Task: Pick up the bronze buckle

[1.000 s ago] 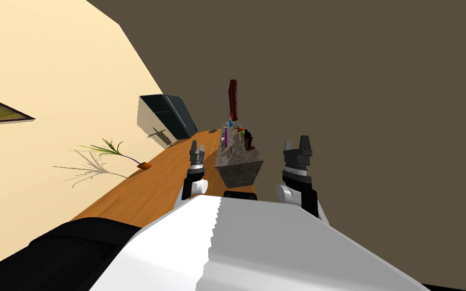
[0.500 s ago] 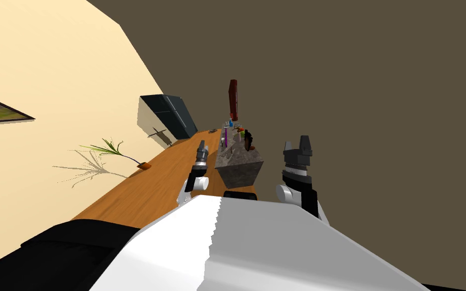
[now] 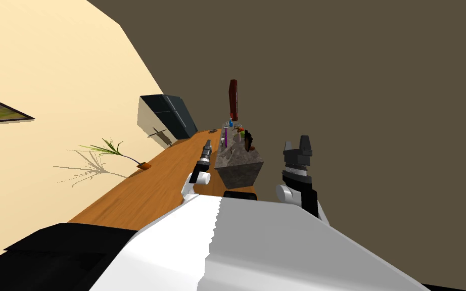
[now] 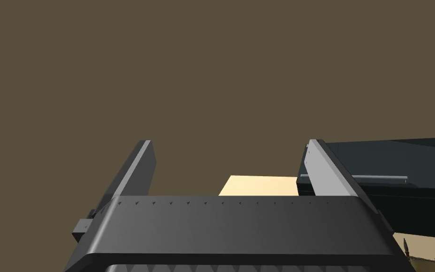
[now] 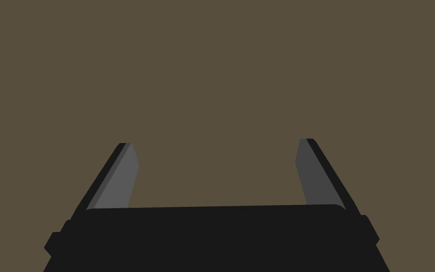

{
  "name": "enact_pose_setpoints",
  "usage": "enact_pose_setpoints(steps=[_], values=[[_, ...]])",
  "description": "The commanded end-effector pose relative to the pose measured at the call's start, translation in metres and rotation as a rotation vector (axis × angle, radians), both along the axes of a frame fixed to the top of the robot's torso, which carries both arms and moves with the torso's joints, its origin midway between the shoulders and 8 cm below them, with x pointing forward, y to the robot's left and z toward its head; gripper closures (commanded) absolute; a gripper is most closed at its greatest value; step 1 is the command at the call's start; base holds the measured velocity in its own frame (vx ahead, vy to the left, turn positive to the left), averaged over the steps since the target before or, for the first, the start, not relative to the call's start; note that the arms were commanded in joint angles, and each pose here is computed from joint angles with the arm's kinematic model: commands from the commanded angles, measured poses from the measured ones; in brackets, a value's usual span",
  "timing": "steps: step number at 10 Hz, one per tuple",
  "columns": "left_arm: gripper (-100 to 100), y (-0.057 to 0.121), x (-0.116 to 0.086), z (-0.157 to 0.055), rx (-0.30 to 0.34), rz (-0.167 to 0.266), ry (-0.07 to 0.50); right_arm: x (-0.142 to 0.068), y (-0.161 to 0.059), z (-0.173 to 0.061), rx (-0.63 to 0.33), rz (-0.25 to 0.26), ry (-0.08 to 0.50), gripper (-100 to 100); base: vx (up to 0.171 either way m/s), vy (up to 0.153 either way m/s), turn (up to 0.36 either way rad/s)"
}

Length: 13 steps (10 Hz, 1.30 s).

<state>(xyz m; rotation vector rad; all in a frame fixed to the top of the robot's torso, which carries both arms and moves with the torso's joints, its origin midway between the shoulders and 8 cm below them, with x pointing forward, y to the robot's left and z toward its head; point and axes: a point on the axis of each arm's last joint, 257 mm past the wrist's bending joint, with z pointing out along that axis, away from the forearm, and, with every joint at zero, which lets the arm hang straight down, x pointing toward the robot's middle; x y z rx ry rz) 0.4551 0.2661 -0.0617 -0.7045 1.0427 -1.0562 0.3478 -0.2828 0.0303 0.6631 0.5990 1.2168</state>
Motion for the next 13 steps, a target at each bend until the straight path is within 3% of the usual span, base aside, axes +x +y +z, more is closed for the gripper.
enact_pose_setpoints(steps=[1,10,13], values=[[-100,-0.001,0.006,-0.01,0.013,0.002,0.034,0.0,0.0,0.0,0.0,0.0,0.0,0,0.01,-0.005,-0.001],[-100,-0.017,0.069,-0.052,0.143,0.006,0.239,0.0,0.0,0.0,0.0,0.0,0.0,0,0.013,-0.004,0.002],[-100,-0.019,0.082,-0.067,0.172,0.009,0.306,0.0,0.0,0.0,0.0,0.0,0.0,0,0.014,-0.006,0.0]])
